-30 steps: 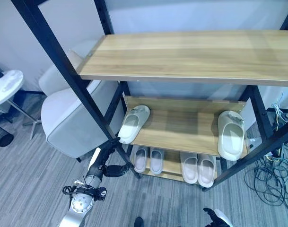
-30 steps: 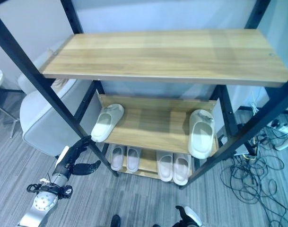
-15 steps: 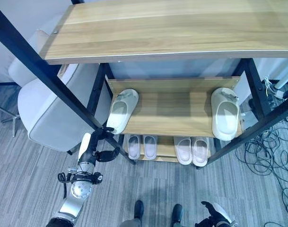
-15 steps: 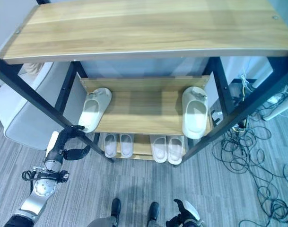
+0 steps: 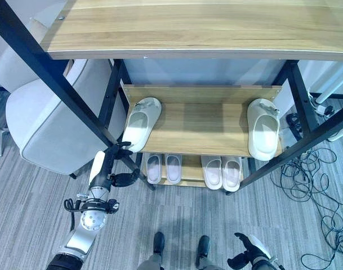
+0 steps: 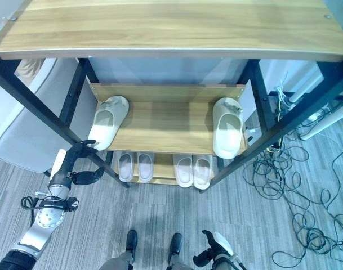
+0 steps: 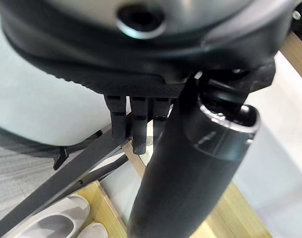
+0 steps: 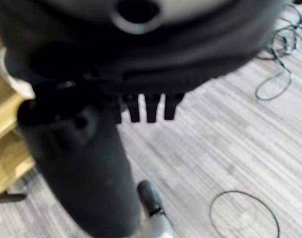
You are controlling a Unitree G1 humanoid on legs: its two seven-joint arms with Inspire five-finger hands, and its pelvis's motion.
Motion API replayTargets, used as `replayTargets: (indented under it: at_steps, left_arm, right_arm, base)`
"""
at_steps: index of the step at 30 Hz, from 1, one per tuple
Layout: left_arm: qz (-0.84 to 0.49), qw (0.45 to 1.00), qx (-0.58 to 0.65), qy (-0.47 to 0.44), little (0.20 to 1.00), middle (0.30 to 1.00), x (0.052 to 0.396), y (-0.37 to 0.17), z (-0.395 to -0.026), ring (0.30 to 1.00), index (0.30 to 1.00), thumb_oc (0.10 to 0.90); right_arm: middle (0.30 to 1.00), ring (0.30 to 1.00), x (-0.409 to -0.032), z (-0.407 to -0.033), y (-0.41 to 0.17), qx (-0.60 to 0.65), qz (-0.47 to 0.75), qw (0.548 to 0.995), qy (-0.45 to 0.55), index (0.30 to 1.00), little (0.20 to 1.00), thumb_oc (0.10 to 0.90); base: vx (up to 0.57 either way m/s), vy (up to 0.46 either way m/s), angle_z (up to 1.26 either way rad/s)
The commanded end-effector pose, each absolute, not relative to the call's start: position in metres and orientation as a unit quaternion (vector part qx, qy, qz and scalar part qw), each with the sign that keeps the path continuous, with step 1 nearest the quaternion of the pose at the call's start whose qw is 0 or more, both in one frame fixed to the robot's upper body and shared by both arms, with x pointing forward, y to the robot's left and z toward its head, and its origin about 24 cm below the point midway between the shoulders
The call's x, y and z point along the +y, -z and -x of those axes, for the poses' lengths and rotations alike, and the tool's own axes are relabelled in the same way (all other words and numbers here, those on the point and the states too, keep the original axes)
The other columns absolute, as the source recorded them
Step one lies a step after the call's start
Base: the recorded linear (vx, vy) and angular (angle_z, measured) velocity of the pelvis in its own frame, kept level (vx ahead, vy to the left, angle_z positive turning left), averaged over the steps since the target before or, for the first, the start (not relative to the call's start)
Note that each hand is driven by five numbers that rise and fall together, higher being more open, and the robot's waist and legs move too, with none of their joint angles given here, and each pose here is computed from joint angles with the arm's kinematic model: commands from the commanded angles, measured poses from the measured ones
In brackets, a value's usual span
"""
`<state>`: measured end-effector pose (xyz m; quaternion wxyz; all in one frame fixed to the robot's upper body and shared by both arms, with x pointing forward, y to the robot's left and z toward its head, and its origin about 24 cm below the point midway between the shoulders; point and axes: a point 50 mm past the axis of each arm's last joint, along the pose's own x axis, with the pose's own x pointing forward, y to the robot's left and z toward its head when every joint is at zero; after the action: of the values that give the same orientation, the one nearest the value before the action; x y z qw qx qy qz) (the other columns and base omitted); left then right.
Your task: Arrange the slippers neatly on the shoe rack.
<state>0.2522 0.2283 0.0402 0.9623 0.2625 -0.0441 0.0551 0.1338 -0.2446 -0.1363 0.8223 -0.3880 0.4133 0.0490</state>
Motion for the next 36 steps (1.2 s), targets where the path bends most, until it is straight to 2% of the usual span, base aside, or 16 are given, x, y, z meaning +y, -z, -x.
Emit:
replayTargets:
  at_steps: [1,8,17,29,31,36]
  left_arm:
    - [-0.187,0.961,-0.188,-0.074,0.9,0.9,0.229,-0.098,-0.261,0.9,0.9,0.8]
    - [-0.124,0.984,-0.128,-0.008,0.9,0.9,0.22,-0.071,-0.229,0.9,0.9,0.8]
    - [-0.069,0.991,-0.102,0.048,0.9,0.9,0.206,-0.064,-0.217,0.9,0.9,0.8]
    - [0.042,0.984,-0.111,0.134,0.9,0.9,0.173,-0.074,-0.224,0.9,0.9,0.8]
    - [0.062,0.976,-0.134,0.158,0.9,0.9,0.157,-0.085,-0.231,0.9,0.9,0.8]
    - [0.064,0.968,-0.179,0.163,0.9,0.9,0.147,-0.104,-0.239,0.9,0.9,0.8]
  right_arm:
    - [0.9,0.9,-0.243,-0.13,0.135,0.402,0.383,0.83,-0.05,0.9,0.9,0.8]
    - [0.9,0.9,-0.25,-0.123,0.136,0.413,0.386,0.824,-0.043,0.9,0.9,0.8]
    - [0.9,0.9,-0.254,-0.124,0.134,0.412,0.39,0.823,-0.037,0.9,0.9,0.8]
    - [0.9,0.9,-0.255,-0.13,0.131,0.404,0.4,0.822,-0.04,0.9,0.9,0.8]
    - [0.9,0.9,-0.253,-0.131,0.132,0.402,0.401,0.822,-0.04,0.9,0.9,0.8]
    - [0.9,0.9,-0.251,-0.133,0.131,0.398,0.403,0.823,-0.039,0.9,0.9,0.8]
  base:
    - [0.0,-0.012,-0.04]
    - [0.0,-0.005,0.01]
    - [0.0,-0.002,0.0]
    - [0.0,-0.001,0.0]
    - [0.0,0.0,0.0]
    - [0.0,-0.001,-0.02]
